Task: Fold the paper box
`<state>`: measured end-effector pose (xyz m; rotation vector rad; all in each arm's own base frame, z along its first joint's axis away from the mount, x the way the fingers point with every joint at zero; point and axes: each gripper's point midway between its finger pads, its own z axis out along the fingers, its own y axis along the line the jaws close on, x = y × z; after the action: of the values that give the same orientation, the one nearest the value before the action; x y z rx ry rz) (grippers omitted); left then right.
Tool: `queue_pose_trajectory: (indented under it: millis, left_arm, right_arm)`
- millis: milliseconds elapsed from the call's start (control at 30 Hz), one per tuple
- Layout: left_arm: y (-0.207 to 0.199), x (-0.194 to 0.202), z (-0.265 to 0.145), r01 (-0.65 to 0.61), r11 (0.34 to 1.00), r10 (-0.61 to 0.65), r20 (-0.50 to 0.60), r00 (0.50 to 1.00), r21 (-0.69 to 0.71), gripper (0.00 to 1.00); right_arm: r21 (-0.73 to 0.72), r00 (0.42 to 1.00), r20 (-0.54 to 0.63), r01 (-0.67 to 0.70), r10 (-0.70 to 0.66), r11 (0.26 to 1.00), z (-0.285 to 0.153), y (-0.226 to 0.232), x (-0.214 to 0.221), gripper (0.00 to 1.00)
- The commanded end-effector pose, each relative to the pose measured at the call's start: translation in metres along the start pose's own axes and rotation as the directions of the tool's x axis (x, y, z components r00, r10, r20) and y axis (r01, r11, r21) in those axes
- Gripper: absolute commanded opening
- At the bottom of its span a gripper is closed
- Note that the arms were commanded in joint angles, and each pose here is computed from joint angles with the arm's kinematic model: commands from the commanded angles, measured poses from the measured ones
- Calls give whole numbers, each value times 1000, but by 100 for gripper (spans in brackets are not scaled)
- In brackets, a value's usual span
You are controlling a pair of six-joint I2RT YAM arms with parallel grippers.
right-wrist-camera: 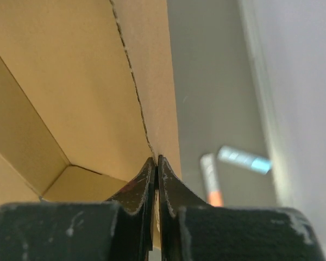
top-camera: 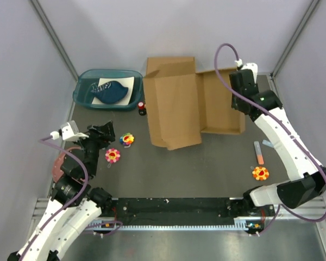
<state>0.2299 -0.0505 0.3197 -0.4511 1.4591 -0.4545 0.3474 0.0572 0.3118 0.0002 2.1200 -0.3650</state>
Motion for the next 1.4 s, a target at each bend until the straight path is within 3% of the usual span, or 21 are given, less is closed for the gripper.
queue_pose_trajectory:
  millis: [0,33,200,267,400,433,467,500,533,633,733,800,833,1167,1267,1367]
  left_arm:
    - [-23,-2,5,23,996,-22,-12,1000,85,70]
    - [-24,2,6,24,995,-22,-26,999,94,69]
    - [-34,17,5,54,987,-41,-89,995,149,68]
    - [-36,22,3,78,984,-61,-109,992,158,67]
    - [-42,41,0,134,972,-100,-178,979,195,64]
    - [-45,48,-2,143,966,-99,-206,974,213,63]
    - [-42,58,-2,151,966,-102,-229,968,208,63]
    - [-42,63,-2,154,966,-101,-243,965,209,62]
    - [-41,67,-3,158,965,-102,-255,961,208,62]
    - [-35,82,-4,165,967,-105,-286,953,194,62]
    - [-30,87,-5,161,968,-103,-282,954,192,61]
    - [-24,86,-6,156,970,-104,-263,959,186,62]
    - [-21,90,-6,151,972,-100,-263,959,178,62]
    - [-9,107,-4,133,982,-88,-290,953,136,62]
    - [-8,106,-2,118,984,-77,-283,956,131,62]
    - [-6,105,1,102,987,-64,-279,958,124,62]
  right_arm:
    - [22,843,-367,-415,393,910,-14,36,84,0]
    - [107,764,-423,-491,487,864,-21,38,99,0]
    - [273,531,-521,-639,669,719,-31,61,142,0]
    - [320,431,-489,-720,759,615,-33,66,146,0]
    - [483,279,-440,-727,854,487,-30,74,198,0]
    - [522,218,-404,-742,889,419,-28,79,206,0]
    - [484,178,-399,-792,899,372,-26,92,202,0]
    - [508,163,-398,-780,903,365,-25,97,225,0]
    - [521,101,-358,-803,928,288,-22,102,229,0]
    - [480,32,-312,-857,950,186,-13,117,234,0]
    - [434,-2,-278,-893,961,124,-5,129,230,0]
    - [403,6,-267,-907,964,117,1,138,234,0]
    - [393,-20,-272,-915,962,92,4,146,231,0]
    - [446,-24,-281,-888,960,108,8,186,248,0]
    - [408,19,-297,-902,955,144,5,182,242,30]
    - [371,62,-320,-910,945,185,-1,174,243,45]
